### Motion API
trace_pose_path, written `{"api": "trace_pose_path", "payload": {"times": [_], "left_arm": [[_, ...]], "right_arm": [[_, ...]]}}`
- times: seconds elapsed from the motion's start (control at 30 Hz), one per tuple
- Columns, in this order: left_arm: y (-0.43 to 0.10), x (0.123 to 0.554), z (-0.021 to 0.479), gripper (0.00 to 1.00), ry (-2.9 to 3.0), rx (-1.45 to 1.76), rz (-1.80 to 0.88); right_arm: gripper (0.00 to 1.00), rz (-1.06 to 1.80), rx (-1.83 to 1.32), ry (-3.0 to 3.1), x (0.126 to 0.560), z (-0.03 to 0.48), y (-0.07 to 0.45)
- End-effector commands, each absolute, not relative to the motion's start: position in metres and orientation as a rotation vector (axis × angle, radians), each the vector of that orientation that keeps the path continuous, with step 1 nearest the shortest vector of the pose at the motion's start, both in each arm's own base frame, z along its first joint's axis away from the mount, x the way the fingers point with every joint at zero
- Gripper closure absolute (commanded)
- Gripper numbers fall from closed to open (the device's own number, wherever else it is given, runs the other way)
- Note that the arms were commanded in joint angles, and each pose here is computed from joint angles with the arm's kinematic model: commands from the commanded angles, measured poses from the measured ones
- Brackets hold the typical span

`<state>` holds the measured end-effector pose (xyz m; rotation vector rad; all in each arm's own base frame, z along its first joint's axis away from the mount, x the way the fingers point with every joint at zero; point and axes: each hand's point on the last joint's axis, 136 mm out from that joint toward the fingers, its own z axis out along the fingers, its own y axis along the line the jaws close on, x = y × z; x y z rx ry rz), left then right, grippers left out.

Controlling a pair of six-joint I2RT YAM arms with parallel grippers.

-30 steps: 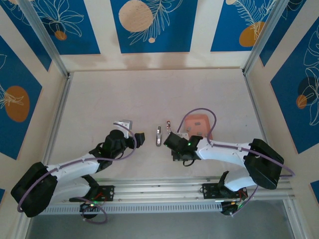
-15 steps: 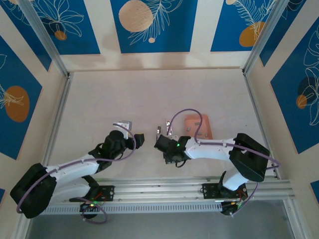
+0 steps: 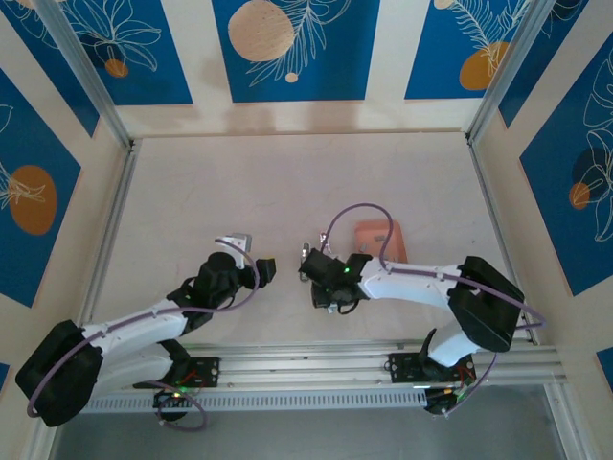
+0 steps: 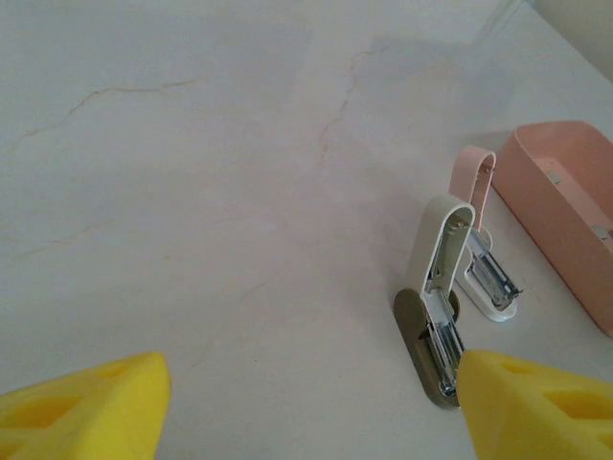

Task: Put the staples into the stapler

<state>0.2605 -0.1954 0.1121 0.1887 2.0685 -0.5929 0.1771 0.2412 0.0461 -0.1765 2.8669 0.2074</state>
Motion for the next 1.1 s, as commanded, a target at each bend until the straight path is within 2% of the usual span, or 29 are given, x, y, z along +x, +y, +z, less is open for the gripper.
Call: {"api": "trace_pose_path", "payload": {"times": [0.0,0.23,0.47,0.67,0.8,0.93,1.07], "left_arm": [[-0.189,0.262,0.118,0.22,2.055,0.162,-0.581],[-0.186,0.260,0.121,0.22,2.049,0.162,-0.574],[-0.184,0.261,0.124,0.22,2.043,0.152,-0.567],[-0.183,0.258,0.118,0.22,2.065,0.148,-0.569],[-0.183,0.253,0.116,0.22,2.088,0.152,-0.582],[-0.181,0.244,0.112,0.22,2.118,0.169,-0.597],[-0.178,0.232,0.104,0.22,2.150,0.171,-0.624]], "right_arm": [[0.54,0.262,-0.090,2.876,0.182,0.061,0.229],[0.53,0.392,-0.016,2.859,0.211,0.061,0.223],[0.53,0.280,0.104,2.928,0.220,0.042,0.193],[0.52,0.112,0.151,2.910,0.231,0.053,0.155],[0.52,0.164,0.026,2.888,0.226,0.074,0.165],[0.52,0.237,-0.165,2.876,0.203,0.091,0.191],[0.52,0.270,-0.185,2.888,0.179,0.094,0.210]]}}
